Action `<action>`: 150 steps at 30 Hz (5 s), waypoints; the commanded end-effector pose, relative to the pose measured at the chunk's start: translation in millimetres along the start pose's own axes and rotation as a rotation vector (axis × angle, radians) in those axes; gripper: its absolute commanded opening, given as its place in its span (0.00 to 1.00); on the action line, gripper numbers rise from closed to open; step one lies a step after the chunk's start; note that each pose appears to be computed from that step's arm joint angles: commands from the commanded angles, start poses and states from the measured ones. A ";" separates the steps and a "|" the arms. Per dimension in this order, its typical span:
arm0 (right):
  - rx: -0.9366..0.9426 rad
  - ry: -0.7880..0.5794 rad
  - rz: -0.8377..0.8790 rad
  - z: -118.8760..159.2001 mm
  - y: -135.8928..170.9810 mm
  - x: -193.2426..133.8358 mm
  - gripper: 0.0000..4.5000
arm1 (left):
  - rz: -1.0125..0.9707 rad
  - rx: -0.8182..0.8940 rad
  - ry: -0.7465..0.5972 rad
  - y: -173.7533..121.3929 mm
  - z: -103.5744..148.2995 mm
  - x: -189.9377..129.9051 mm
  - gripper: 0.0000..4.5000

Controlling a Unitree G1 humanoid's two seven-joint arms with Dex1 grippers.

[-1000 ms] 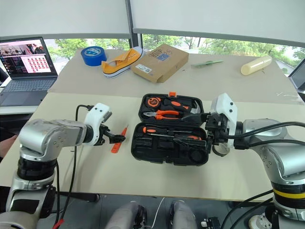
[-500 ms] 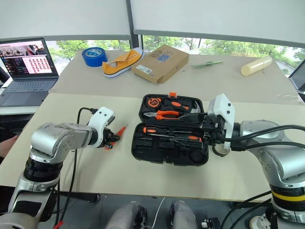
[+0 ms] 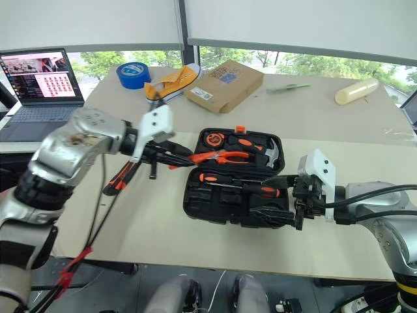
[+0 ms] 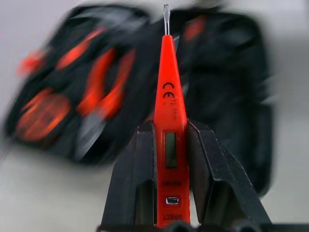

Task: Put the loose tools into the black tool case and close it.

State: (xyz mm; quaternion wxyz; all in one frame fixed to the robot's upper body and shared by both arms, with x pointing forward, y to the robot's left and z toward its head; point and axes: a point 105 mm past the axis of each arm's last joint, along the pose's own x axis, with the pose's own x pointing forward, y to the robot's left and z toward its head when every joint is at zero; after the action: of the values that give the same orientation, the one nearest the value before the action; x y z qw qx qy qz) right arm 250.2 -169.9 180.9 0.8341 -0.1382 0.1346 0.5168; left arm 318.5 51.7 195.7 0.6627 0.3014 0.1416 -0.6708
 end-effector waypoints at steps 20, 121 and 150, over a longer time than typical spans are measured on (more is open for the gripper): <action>-0.034 -0.077 -0.092 12.0 0.0 -4.6 1.00 | -0.067 -0.028 0.304 16.0 -28.0 55.0 0.09; -0.013 -0.153 -0.002 31.2 -9.9 12.8 1.00 | 0.702 -0.418 -0.217 -20.2 -74.4 -110.5 0.71; -0.092 -0.155 0.152 43.1 12.1 38.4 1.00 | 0.919 -0.770 0.194 -1.8 -197.3 -126.7 0.99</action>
State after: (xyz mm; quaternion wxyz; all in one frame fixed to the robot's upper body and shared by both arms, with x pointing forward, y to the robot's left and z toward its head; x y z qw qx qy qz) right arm 262.7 -118.2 196.4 0.7924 -0.1082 0.0802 0.5949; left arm 352.0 269.0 122.4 0.9347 0.1255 0.2753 -0.1863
